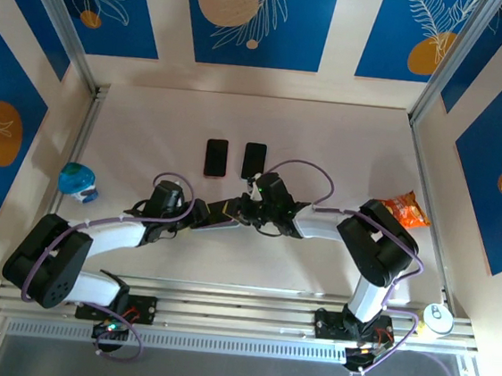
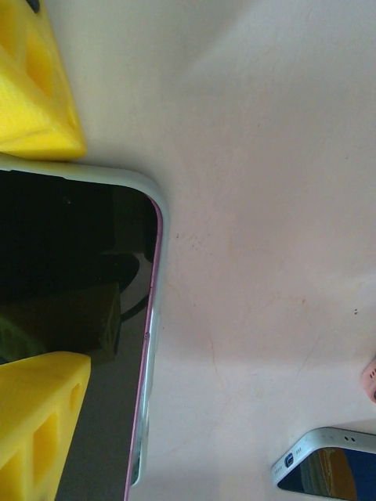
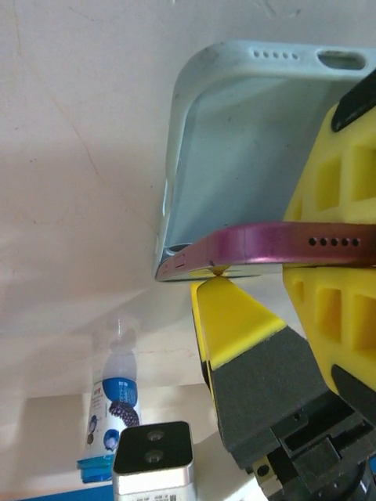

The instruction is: Put the phone into the phone case

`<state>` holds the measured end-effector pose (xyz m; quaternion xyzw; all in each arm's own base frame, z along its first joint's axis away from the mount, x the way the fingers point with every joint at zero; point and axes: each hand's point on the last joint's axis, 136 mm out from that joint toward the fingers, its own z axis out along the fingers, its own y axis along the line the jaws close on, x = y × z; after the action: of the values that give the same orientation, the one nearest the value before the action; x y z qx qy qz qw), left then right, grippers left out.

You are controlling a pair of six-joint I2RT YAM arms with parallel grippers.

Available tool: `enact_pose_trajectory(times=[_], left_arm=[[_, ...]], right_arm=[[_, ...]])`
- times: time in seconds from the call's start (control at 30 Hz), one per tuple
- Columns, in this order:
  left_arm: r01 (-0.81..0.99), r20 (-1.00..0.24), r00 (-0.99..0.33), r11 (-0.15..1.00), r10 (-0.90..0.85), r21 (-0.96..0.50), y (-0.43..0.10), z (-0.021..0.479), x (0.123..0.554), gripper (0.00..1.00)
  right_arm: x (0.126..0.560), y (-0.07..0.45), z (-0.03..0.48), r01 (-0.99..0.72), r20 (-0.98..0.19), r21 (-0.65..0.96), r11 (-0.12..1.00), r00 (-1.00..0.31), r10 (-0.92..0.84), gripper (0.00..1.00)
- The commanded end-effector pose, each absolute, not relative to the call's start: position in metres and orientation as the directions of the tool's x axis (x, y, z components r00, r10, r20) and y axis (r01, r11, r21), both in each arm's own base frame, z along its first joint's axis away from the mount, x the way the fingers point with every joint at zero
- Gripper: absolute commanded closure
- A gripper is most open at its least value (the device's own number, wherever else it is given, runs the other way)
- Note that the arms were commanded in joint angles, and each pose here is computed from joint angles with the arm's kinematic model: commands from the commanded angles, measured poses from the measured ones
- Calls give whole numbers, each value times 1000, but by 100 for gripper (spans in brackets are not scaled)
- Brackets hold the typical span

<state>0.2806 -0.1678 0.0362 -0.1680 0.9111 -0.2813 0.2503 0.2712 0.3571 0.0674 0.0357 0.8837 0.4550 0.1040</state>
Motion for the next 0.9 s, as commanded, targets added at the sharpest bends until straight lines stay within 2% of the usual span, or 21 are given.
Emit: enact_pose_trajectory(times=[0.0, 0.27, 0.37, 0.53, 0.87], left_arm=[[-115, -426, -783, 778, -454, -618, -174, 54, 300, 34], [-106, -426, -783, 771, -454, -628, -177, 55, 302, 34], [-101, -429, -784, 774, -448, -625, -177, 54, 302, 34], [-93, -436, -784, 779, -441, -620, -177, 55, 302, 34], [-69, -467, -780, 799, -416, -597, -173, 60, 301, 34]], right_arm=[[243, 335, 13, 64, -33, 684, 727, -993, 118, 81], [248, 334, 16, 63, -34, 660, 749, -993, 114, 71], [249, 334, 18, 63, -33, 648, 759, -993, 111, 58], [251, 336, 24, 56, -35, 635, 770, -994, 102, 44], [254, 333, 43, 68, -31, 574, 816, -994, 104, 31]])
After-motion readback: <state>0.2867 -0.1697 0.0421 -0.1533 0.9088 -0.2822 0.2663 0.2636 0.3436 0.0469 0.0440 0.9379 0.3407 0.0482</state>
